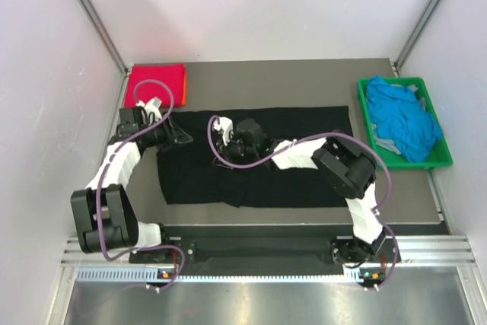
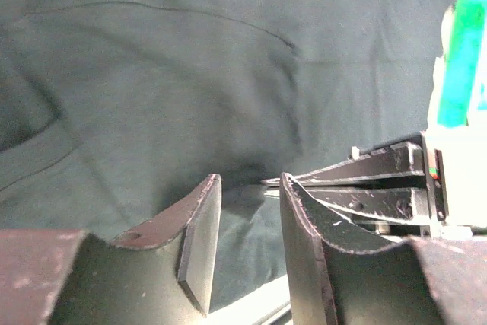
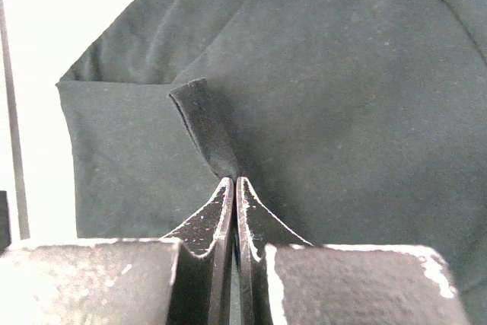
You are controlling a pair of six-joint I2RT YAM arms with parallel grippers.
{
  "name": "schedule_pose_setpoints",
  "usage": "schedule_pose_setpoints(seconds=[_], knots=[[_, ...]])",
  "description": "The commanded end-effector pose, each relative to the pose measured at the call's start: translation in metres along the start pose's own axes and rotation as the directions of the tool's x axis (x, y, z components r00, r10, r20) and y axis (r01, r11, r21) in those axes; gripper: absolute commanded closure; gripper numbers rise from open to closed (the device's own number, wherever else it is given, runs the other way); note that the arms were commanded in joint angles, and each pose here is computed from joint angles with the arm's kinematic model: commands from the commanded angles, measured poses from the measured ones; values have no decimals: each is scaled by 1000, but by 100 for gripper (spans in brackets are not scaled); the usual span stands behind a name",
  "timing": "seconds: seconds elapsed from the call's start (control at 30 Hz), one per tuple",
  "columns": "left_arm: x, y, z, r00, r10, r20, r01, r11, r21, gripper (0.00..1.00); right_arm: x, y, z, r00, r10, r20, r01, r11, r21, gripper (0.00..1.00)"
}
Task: Fold and stack the t-shirts
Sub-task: Fold the tshirt
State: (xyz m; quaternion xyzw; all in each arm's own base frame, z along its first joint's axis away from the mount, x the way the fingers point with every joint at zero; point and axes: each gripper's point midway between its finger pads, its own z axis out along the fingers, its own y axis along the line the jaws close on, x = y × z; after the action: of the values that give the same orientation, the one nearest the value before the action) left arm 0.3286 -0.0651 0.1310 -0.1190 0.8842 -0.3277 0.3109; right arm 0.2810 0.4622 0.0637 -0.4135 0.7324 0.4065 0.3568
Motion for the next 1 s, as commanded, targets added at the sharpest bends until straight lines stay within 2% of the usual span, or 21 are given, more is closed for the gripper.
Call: schedule_pose_setpoints(seconds=[0.0, 0.1, 0.2, 0.23, 0.33, 0.37, 0.43, 0.5, 0.57, 0.6, 0.67, 0.7, 0.8, 0.97], knots=[[3, -26, 5, 994, 93, -55, -83, 982, 172, 58, -41, 4, -2, 994, -32, 108, 38, 998, -52, 100], [5, -27, 7, 981, 189, -39, -178, 964, 195, 58, -42, 1, -1, 994, -16, 109, 23, 997, -67, 100], [-1, -14, 7, 945, 327, -26, -324, 942, 89, 62, -42, -3, 0, 995, 7, 103, 2, 996, -86, 100], [-8, -4, 5, 929, 370, -4, -370, 929, 7, 62, -43, -3, 0, 995, 12, 102, -1, 995, -98, 100], [-16, -24, -6, 823, 555, 122, -564, 823, 66, 60, -44, 0, 3, 996, 17, 92, -6, 992, -124, 100], [-7, -28, -8, 798, 583, 156, -599, 795, 96, 59, -44, -2, 3, 996, 17, 92, -5, 992, -126, 100], [-16, -31, -7, 737, 633, 237, -662, 746, 69, 59, -43, 1, 4, 996, 24, 88, -11, 990, -141, 100], [-14, -31, -5, 710, 663, 237, -696, 712, 92, 60, -43, 0, 5, 996, 29, 85, -16, 989, -146, 100], [-3, -36, -2, 713, 671, 201, -701, 690, 181, 60, -41, -1, 5, 996, 33, 79, -21, 989, -149, 100], [1, -37, -1, 692, 696, 195, -722, 659, 209, 60, -42, -2, 4, 996, 33, 81, -20, 989, -149, 100], [11, -36, 3, 703, 695, 150, -705, 655, 273, 60, -40, -5, 4, 996, 48, 79, -36, 988, -151, 100], [17, -39, 5, 685, 713, 148, -717, 624, 311, 60, -40, -5, 3, 995, 52, 80, -39, 987, -156, 100], [28, -36, 12, 652, 750, 111, -736, 590, 333, 60, -41, -8, 2, 994, 63, 89, -48, 986, -158, 100], [27, -38, 17, 626, 772, 111, -750, 555, 360, 60, -42, -10, 2, 993, 75, 93, -58, 984, -167, 100]])
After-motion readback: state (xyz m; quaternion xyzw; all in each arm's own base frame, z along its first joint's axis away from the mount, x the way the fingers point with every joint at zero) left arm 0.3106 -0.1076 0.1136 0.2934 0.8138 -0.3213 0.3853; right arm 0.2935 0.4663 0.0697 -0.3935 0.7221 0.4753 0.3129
